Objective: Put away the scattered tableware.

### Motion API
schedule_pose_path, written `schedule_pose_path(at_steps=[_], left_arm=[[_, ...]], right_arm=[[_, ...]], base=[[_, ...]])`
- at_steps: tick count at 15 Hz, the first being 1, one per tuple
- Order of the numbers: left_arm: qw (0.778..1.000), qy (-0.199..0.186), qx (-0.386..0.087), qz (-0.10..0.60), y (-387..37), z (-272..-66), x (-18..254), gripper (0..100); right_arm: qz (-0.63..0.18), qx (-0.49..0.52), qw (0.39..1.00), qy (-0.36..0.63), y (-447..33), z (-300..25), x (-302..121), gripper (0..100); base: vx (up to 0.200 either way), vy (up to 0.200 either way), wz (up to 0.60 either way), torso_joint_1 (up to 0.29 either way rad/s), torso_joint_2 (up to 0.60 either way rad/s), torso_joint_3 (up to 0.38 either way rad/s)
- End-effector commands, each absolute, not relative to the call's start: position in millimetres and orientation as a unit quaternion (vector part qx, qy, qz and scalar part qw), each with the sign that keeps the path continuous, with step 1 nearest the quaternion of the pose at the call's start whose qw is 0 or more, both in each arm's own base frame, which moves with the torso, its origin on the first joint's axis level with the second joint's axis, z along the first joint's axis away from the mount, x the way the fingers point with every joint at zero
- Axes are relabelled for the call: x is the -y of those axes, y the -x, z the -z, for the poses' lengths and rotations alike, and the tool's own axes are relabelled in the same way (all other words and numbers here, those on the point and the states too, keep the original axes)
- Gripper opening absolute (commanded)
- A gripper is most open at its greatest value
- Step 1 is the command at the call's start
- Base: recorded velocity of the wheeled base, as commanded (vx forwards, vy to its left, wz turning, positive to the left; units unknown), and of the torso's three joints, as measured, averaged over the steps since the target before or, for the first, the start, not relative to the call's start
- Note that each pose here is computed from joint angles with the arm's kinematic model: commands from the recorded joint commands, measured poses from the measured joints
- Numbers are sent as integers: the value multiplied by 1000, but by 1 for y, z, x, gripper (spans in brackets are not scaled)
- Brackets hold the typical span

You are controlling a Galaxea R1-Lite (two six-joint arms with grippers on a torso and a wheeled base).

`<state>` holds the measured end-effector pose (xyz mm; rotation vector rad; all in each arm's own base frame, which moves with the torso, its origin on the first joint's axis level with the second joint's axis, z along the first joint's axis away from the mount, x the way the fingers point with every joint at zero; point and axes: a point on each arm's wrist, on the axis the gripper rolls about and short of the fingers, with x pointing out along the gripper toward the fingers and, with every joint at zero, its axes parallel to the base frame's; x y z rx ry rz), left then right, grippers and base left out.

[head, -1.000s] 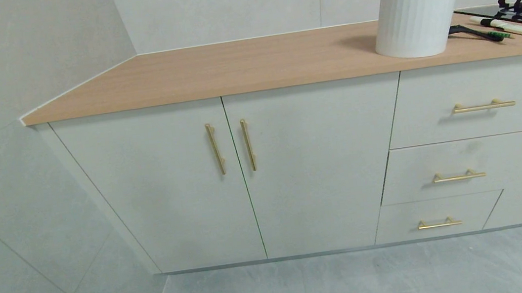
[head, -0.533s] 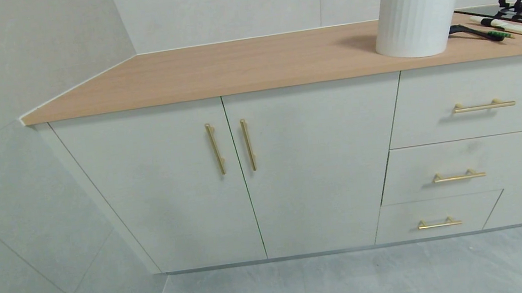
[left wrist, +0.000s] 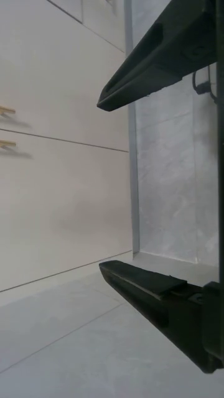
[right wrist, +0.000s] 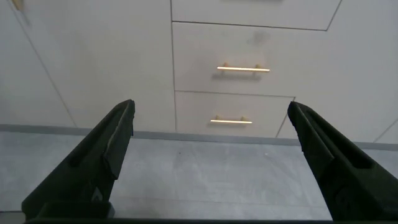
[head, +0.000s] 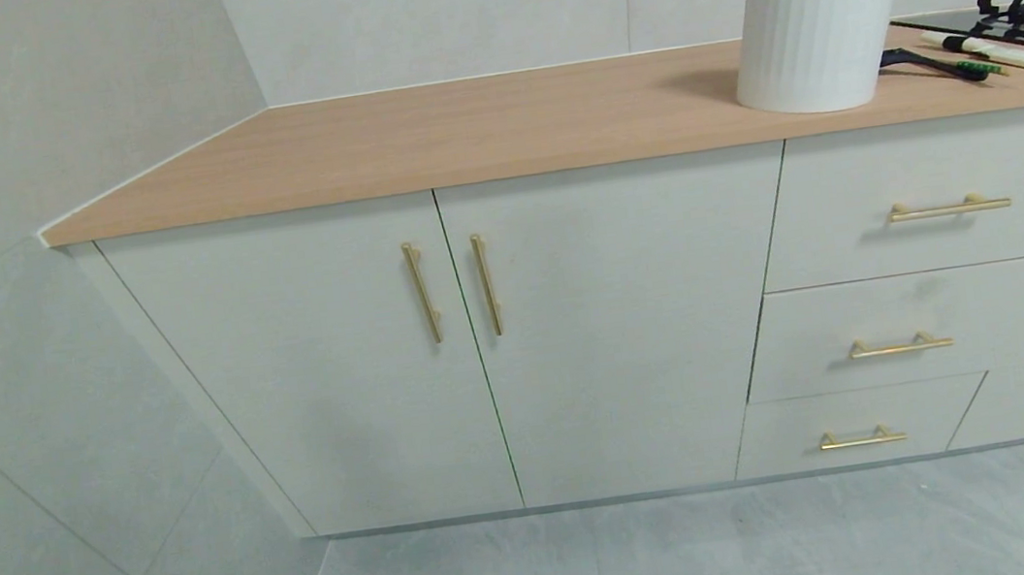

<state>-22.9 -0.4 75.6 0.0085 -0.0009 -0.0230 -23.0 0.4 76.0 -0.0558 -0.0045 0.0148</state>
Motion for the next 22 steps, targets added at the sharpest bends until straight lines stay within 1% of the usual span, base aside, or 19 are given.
schedule_pose_path(at_steps=[1, 12, 22], left_arm=[[1000, -1, 1, 11, 23, -76, 0, 100], [1000, -1, 1, 10, 23, -76, 0, 100], [1000, -2, 1, 10, 23, -76, 0, 100]], right_arm=[[-11, -1, 1000, 25, 23, -75, 0, 100], [-12, -1, 1000, 15, 23, -75, -1, 100], [-12, -1, 1000, 13, 23, -75, -1, 100]], base=[[0, 0, 0, 0, 0, 0], [0, 0, 0, 0, 0, 0], [0, -200, 0, 3, 4, 3]])
